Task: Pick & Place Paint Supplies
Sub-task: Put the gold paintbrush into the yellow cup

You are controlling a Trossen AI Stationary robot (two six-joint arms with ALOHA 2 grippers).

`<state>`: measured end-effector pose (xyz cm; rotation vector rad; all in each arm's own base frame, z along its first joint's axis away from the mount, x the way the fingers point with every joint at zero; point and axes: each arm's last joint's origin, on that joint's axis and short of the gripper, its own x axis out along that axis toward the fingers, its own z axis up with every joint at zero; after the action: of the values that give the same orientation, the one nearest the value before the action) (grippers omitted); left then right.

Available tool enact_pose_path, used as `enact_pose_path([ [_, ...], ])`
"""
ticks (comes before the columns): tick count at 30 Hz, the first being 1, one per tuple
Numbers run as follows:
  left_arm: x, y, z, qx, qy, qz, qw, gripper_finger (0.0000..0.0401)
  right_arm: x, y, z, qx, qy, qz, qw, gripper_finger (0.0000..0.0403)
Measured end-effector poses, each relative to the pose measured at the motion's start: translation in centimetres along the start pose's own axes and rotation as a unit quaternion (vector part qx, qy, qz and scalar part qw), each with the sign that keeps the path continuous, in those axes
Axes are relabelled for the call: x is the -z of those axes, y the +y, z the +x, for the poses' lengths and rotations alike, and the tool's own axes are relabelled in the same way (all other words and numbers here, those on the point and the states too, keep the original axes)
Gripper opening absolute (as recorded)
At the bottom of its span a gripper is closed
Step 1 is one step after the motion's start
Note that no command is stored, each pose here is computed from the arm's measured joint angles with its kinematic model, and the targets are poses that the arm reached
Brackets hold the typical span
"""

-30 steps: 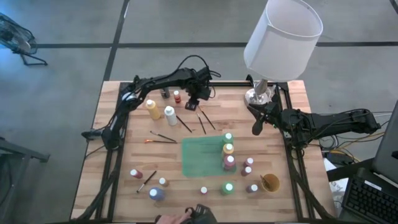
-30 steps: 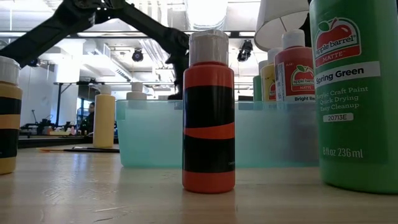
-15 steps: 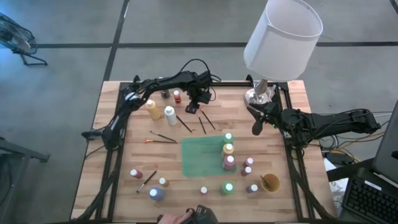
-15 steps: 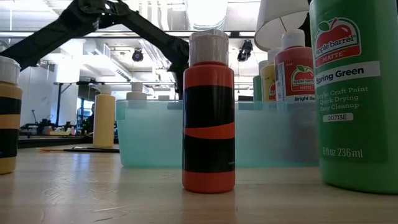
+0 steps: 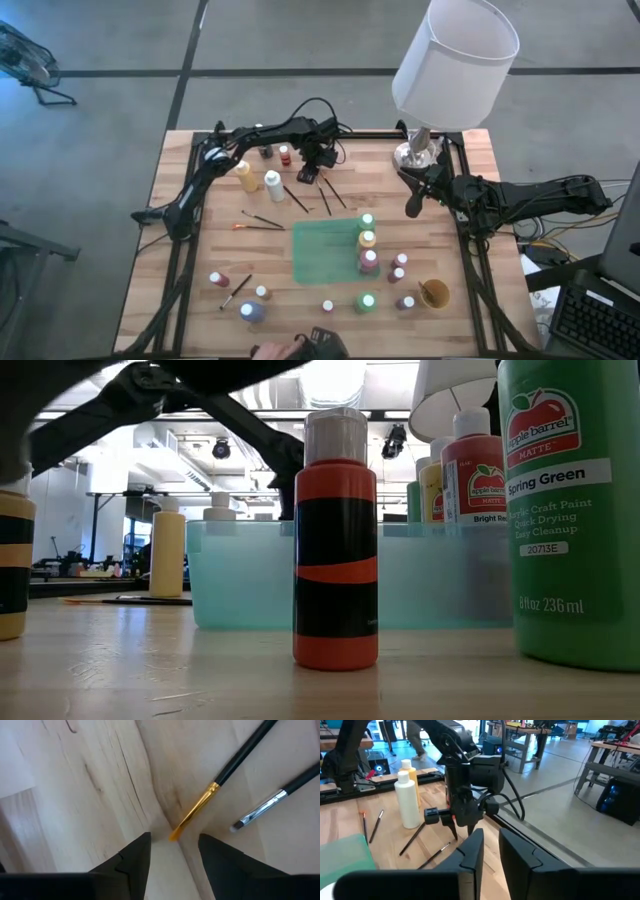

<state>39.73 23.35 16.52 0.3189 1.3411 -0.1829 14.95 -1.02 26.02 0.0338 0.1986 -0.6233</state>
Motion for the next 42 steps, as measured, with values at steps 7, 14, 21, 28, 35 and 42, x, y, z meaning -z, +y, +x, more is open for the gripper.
enact_pose_path([
  [7, -0.03, -0.12, 0.26, 0.007, -0.014, -0.004, 1.0, 0.0162, 0.02, 0.0, 0.0, 0.0, 0.001, -0.001, 1.0, 0.005],
  [14, -0.08, -0.17, 0.29, 0.009, -0.018, -0.003, 1.0, 0.015, 0.02, 0.0, 0.0, 0.0, 0.001, -0.001, 1.0, 0.007],
  [21, -0.23, -0.25, 0.36, 0.018, -0.03, 0.001, 0.999, 0.0145, 0.02, 0.0, 0.0, 0.0, 0.001, -0.001, 1.0, 0.0086],
  [28, -0.41, -0.27, 0.42, 0.021, -0.043, 0.003, 0.999, 0.0145, 0.02, 0.0, 0.0, 0.0, 0.001, -0.001, 1.0, 0.0089],
  [35, -0.48, -0.3, 0.46, 0.023, -0.046, 0.003, 0.999, 0.0145, 0.03, 0.0, 0.0, 0.0, 0.001, -0.004, 1.0, 0.0065],
  [42, -0.4, -0.41, 0.45, 0.027, -0.038, -0.002, 0.999, 0.0144, 0.03, -0.01, 0.0, 0.0, 0.001, -0.005, 1.0, 0.0047],
])
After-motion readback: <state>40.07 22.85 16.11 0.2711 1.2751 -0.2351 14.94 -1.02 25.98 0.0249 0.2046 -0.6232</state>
